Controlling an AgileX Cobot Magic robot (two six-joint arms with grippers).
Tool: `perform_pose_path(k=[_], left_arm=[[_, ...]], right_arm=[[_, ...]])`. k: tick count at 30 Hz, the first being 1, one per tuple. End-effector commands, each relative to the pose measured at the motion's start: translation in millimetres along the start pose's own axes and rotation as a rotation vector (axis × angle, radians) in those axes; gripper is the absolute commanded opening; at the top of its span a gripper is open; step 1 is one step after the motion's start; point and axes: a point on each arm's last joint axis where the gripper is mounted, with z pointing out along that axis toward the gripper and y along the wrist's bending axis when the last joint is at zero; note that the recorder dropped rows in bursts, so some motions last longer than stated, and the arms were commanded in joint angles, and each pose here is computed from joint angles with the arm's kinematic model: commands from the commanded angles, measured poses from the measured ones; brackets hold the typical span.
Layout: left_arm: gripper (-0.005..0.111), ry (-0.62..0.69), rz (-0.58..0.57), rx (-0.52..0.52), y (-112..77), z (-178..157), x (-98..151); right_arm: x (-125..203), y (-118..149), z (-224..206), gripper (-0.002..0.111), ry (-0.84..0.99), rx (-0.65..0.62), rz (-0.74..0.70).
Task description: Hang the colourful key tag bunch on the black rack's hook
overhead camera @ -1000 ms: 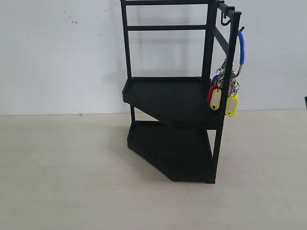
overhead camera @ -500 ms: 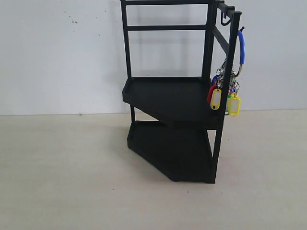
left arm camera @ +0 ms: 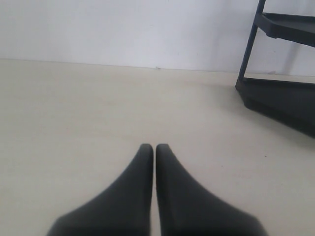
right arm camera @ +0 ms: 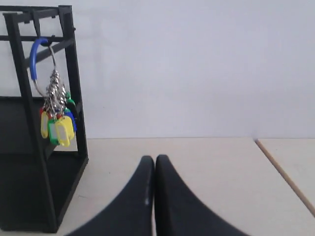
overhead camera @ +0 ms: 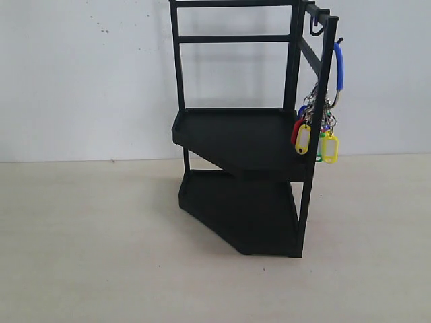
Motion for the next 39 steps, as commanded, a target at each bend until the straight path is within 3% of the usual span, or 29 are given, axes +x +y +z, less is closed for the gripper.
perform_pose_path(k=[1, 6, 11, 39], left_arm=[[0.004, -0.007, 0.007, 0.0, 0.0, 0, -1], [0.004, -0.007, 0.007, 0.0, 0.0, 0, -1], [0.004, -0.007, 0.007, 0.0, 0.0, 0, -1], [0.004, -0.007, 0.007, 0.0, 0.0, 0, -1]], right_arm=[[46, -1, -7, 0.0, -0.029, 0.001, 0.02], [94, 1, 6, 0.0, 0.096, 0.001, 0.006], [122, 4, 13, 0.0, 0.138, -0.017, 0.012], [125, 3, 13, 0.0, 0.168, -0.011, 0.012]])
